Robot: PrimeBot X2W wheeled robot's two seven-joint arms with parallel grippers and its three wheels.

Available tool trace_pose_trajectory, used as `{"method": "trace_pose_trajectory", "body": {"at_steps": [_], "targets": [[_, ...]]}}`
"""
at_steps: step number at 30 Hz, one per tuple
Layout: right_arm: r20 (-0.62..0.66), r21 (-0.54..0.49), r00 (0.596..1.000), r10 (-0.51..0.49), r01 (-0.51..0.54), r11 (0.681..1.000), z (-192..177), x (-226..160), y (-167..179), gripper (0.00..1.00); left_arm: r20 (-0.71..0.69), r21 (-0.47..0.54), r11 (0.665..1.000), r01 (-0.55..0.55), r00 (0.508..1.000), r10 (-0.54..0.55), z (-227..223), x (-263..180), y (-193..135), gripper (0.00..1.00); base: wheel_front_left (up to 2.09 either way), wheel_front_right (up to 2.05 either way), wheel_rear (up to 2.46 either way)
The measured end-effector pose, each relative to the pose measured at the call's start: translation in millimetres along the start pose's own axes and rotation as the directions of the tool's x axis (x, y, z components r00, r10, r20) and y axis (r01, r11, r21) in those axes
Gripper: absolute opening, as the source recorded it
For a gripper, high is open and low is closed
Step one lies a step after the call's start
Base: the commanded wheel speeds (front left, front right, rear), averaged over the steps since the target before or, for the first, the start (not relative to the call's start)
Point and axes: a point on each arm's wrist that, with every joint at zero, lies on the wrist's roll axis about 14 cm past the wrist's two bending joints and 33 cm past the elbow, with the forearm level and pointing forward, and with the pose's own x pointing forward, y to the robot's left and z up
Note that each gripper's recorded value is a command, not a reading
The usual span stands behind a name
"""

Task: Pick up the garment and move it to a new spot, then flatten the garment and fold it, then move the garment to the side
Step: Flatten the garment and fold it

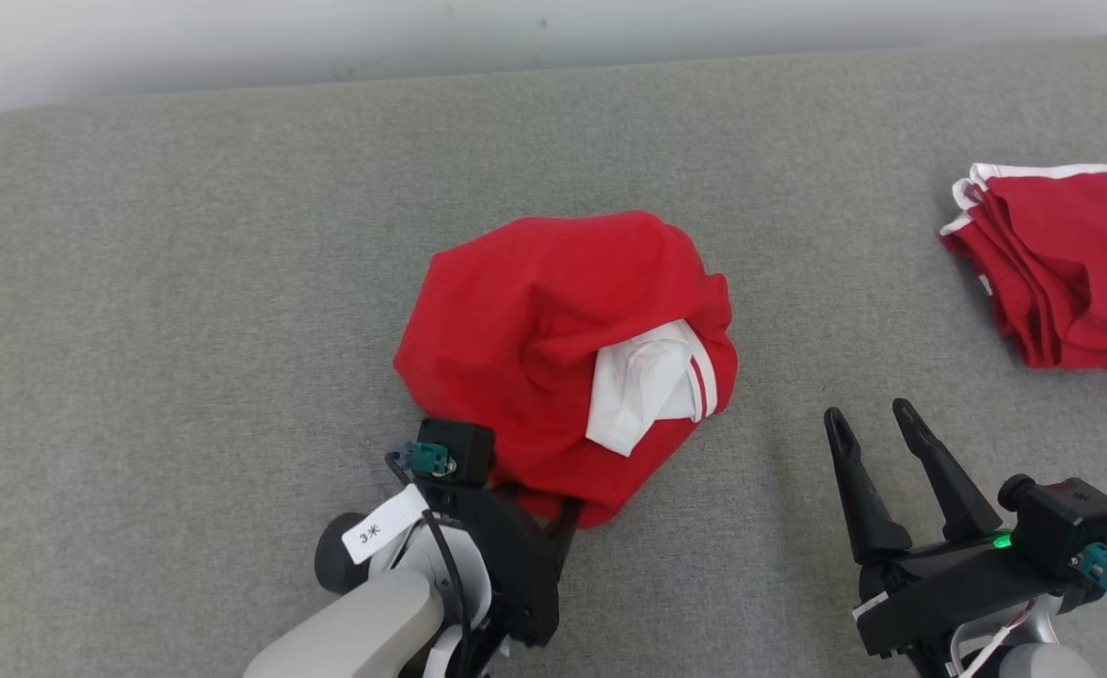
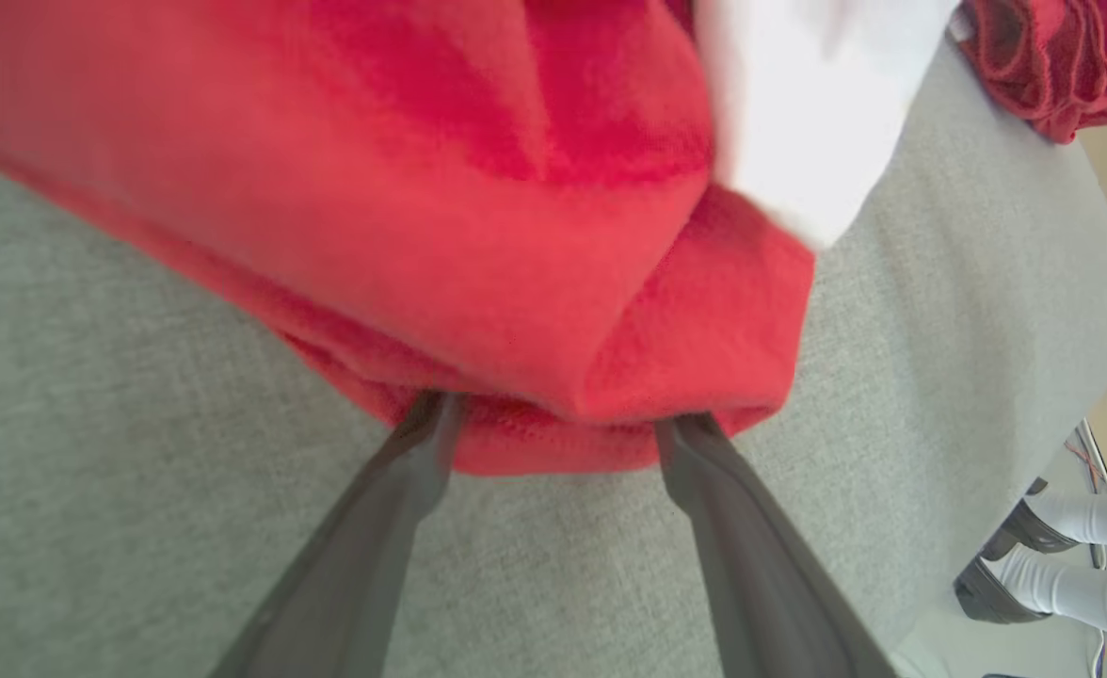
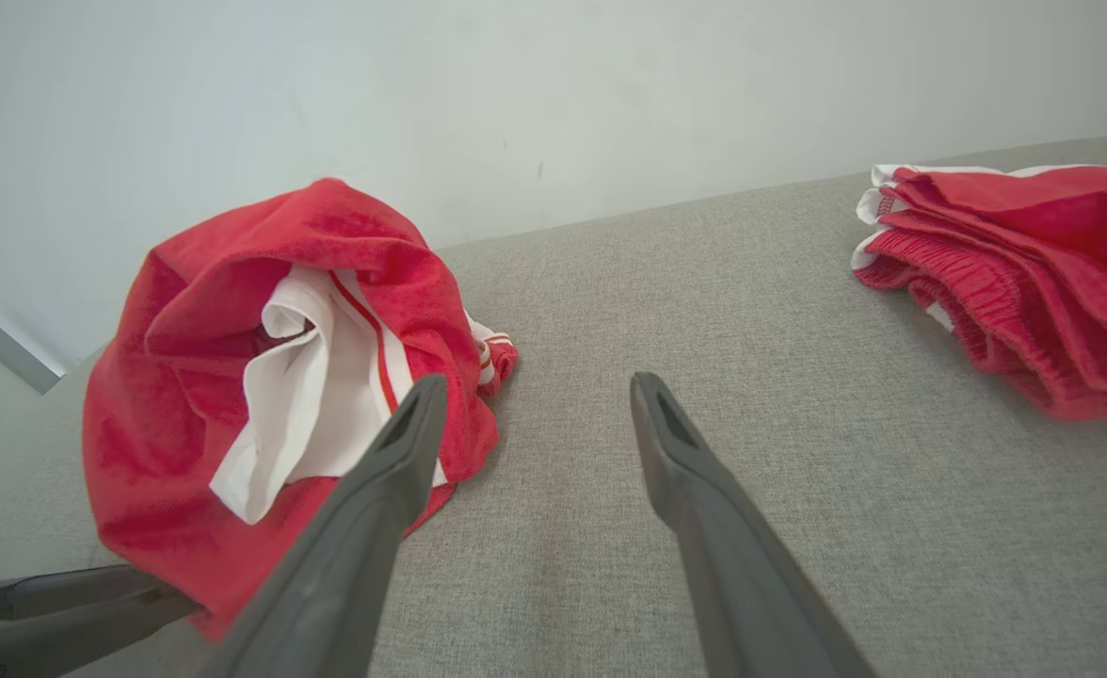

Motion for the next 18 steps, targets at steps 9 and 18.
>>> {"method": "trace_pose_trajectory", "body": {"at_steps": [9,18], "targets": [[-0.003,-0.001,1.000,-0.012,0.012,1.000,-2,1,-4,1.00,-0.032,0.108,0.993,-0.051,0.998,0.055,-6,10,14,1.00,0.00,0.00,0.00],[-0.005,0.002,1.000,0.010,-0.010,1.000,-3,7,2,1.00,-0.074,0.211,0.975,-0.072,0.993,0.089,-15,11,23,0.00,0.00,0.00,0.00]]}}
